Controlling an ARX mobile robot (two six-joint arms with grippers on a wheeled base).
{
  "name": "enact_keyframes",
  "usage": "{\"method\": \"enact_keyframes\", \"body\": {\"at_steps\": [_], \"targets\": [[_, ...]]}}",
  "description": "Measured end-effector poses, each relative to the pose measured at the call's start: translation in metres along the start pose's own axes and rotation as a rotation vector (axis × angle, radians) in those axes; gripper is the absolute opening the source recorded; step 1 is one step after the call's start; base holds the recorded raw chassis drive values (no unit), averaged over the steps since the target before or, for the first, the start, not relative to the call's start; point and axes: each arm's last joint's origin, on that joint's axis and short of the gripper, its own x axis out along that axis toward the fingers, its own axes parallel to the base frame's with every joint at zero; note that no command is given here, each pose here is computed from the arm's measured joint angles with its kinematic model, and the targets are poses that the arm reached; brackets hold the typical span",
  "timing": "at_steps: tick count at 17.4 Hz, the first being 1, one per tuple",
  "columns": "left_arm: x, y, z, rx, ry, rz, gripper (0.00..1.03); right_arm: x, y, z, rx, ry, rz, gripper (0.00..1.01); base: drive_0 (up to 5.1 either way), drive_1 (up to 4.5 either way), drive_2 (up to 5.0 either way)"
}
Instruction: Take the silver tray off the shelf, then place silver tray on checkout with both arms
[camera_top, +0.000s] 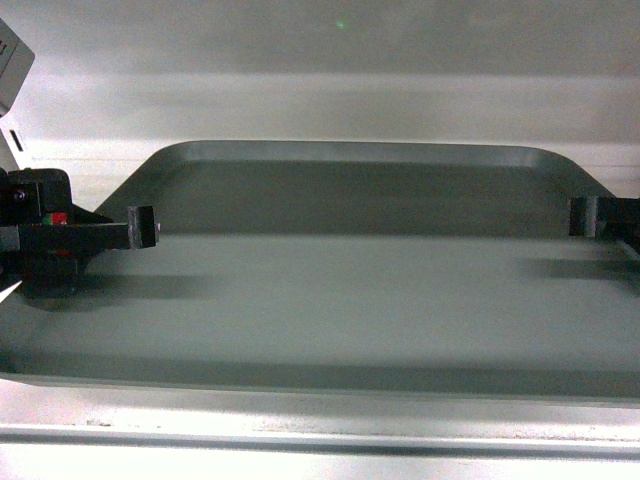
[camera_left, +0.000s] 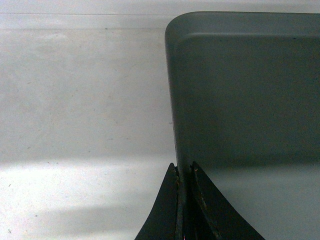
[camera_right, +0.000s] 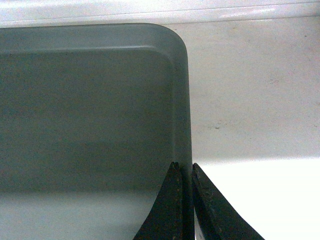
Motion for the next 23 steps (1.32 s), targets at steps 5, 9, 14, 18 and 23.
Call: {"method": "enact_keyframes", "body": {"at_steps": [5, 9, 14, 18, 23], "targets": [[0.0000, 0.0000, 0.0000, 0.000, 0.000, 0.000, 0.03, 0.0000, 0.0000, 0.0000, 0.000, 0.000, 0.000, 0.03, 0.1, -4.18, 4.4], [-0.0001, 0.0000, 0.0000, 0.000, 0.000, 0.000, 0.03, -0.0001, 0.0001, -0.0001, 0.000, 0.002, 0.000, 0.03, 0.1, -4.19, 4.3], [-0.0002, 0.0002, 0.0002, 0.000, -0.001, 0.003, 0.03, -0.0005, 0.0011, 0.0002, -0.002, -0.001, 0.002, 0.03, 0.1, -4.20, 4.3], [-0.0003, 0.0001, 0.0001, 0.000, 0.000, 0.002, 0.03, -0.0005, 0.0011, -0.0002, -0.003, 0.002, 0.001, 0.03, 0.1, -4.18, 4.3], [-0.0004, 0.0004, 0.0006, -0.001, -0.004, 0.002, 0.03, -0.0006, 0.0012, 0.0004, -0.002, -0.003, 0.001, 0.03, 0.1, -4.17, 4.3]]}}
